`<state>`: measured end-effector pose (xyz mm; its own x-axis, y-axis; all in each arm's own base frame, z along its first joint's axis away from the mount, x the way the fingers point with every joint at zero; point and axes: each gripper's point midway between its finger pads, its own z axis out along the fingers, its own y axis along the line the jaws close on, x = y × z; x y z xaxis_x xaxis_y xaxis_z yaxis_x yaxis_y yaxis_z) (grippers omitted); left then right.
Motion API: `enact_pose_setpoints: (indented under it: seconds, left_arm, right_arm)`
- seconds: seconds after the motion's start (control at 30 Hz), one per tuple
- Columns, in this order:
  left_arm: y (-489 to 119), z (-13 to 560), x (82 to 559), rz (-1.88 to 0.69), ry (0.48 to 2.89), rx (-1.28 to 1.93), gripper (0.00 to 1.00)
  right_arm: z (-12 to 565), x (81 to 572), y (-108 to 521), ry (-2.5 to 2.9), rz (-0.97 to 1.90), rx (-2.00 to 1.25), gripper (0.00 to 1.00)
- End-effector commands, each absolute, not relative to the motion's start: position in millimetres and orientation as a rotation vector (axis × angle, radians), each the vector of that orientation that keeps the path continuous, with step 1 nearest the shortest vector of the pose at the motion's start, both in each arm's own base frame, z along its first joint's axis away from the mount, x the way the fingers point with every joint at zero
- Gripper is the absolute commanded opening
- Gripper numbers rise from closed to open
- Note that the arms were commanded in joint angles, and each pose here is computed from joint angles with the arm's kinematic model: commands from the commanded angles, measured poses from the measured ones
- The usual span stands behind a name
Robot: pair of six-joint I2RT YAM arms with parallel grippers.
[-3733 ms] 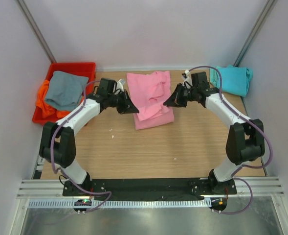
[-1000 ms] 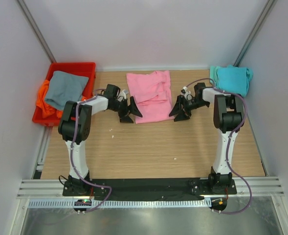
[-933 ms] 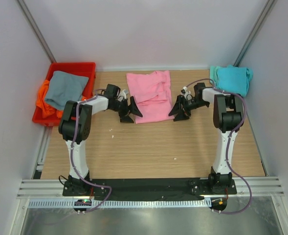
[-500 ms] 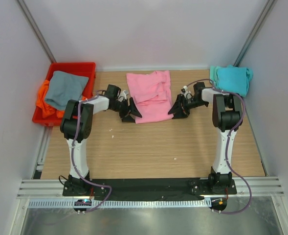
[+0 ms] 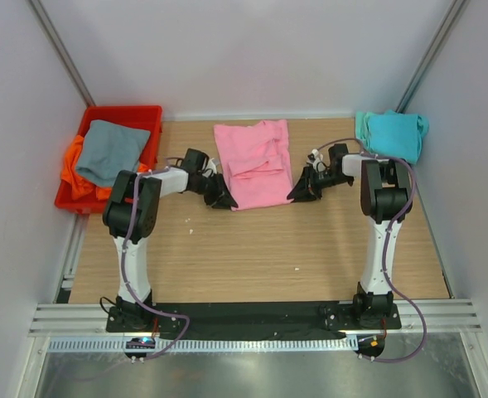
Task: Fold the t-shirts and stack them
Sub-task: Fold the tshirt
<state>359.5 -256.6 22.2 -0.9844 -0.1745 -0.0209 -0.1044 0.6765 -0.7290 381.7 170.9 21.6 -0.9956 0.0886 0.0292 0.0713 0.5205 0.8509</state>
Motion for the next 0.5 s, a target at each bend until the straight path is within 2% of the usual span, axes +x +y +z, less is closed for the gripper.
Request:
enact_pose_setpoints:
  seconds: [0.0, 0.07, 0.17, 0.33, 0.47]
  left_arm:
    - [-250.9, -1.0, 348.1, -1.072, 2.851, -0.234, 0.11]
    - [-252.3, 0.0, 345.8, -1.068, 2.853, -0.233, 0.0]
    - [-251.5, 12.6, 345.4, -1.077, 2.824, -0.222, 0.0]
    - [-252.7, 67.5, 348.3, -1.132, 2.694, -0.137, 0.0]
    - [-254.5, 136.0, 344.8, -1.193, 2.53, -0.04, 0.0]
  right_arm:
    - [-4.7, 375.5, 164.4, 2.79, 1.371, 0.122, 0.2]
    - [-4.3, 371.8, 163.6, 2.794, 1.374, 0.119, 0.1]
    - [5.2, 366.6, 163.4, 2.783, 1.366, 0.089, 0.02]
    - [49.5, 358.9, 163.6, 2.703, 1.36, -0.009, 0.01]
    - [106.2, 350.8, 164.3, 2.593, 1.344, -0.12, 0.02]
